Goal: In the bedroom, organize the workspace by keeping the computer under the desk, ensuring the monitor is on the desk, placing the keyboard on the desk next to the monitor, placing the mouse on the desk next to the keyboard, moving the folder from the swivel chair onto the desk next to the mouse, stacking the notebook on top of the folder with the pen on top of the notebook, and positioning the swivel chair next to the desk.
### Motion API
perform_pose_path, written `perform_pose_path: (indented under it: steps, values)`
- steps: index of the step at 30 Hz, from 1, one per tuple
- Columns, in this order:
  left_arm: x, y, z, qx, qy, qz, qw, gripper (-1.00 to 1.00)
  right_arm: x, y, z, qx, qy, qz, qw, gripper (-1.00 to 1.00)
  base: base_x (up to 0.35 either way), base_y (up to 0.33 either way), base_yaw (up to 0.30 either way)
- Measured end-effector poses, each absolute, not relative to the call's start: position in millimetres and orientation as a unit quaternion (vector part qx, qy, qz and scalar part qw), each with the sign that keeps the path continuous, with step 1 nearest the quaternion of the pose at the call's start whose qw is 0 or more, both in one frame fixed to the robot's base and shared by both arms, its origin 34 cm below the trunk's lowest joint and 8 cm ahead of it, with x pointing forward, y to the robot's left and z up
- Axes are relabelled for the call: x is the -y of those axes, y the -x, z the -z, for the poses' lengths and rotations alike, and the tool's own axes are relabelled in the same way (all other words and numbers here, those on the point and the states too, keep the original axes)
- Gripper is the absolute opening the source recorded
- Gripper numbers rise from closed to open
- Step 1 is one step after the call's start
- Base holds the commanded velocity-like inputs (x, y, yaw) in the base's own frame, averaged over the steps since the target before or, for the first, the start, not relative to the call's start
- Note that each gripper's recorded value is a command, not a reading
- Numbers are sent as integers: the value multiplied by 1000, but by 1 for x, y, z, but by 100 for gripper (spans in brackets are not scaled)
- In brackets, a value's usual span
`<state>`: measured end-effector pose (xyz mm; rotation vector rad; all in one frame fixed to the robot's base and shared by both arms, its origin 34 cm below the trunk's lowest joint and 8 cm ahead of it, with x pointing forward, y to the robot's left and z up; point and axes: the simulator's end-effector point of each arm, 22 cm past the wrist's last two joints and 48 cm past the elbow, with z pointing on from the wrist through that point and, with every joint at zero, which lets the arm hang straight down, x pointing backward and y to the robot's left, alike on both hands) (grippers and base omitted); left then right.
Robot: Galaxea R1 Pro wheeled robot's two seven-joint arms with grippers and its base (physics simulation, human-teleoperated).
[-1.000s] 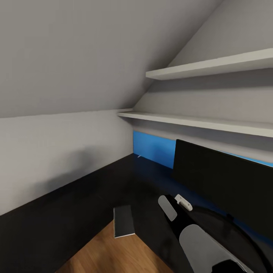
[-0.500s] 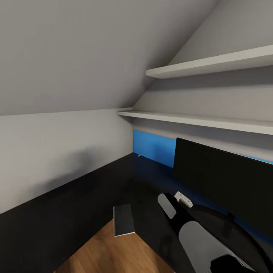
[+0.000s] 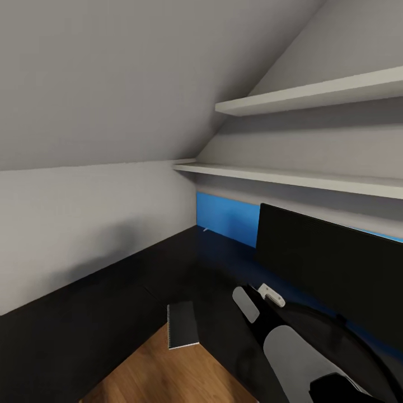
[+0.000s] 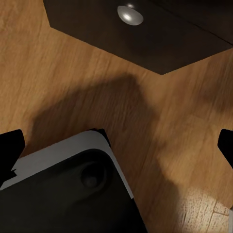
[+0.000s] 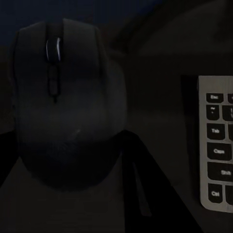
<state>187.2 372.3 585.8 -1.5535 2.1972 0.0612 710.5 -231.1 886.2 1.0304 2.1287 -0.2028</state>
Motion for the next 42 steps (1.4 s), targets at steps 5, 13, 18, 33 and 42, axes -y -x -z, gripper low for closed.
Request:
perform_pose_path:
  steps: [5, 13, 18, 33, 42]
  values:
    - [-372, -187, -586, -796, 563, -22, 223, 100, 231, -711, -886, -831, -403, 79, 375, -100, 0, 0, 0]
    - [-374, -189, -580, -795, 564, -22, 225, 100, 225, -707, -874, -838, -402, 66, 364, -100, 0, 0, 0]
    - [-375, -191, -573, -794, 564, -23, 226, 100, 224, -707, -870, -836, -409, 62, 360, -100, 0, 0, 0]
    - [-375, -192, -551, -793, 565, -23, 226, 100, 240, -702, -848, -836, -402, 106, 359, -100, 0, 0, 0]
    - [-375, -192, -537, -793, 565, -23, 226, 100, 244, -699, -835, -834, -405, 118, 356, -100, 0, 0, -61]
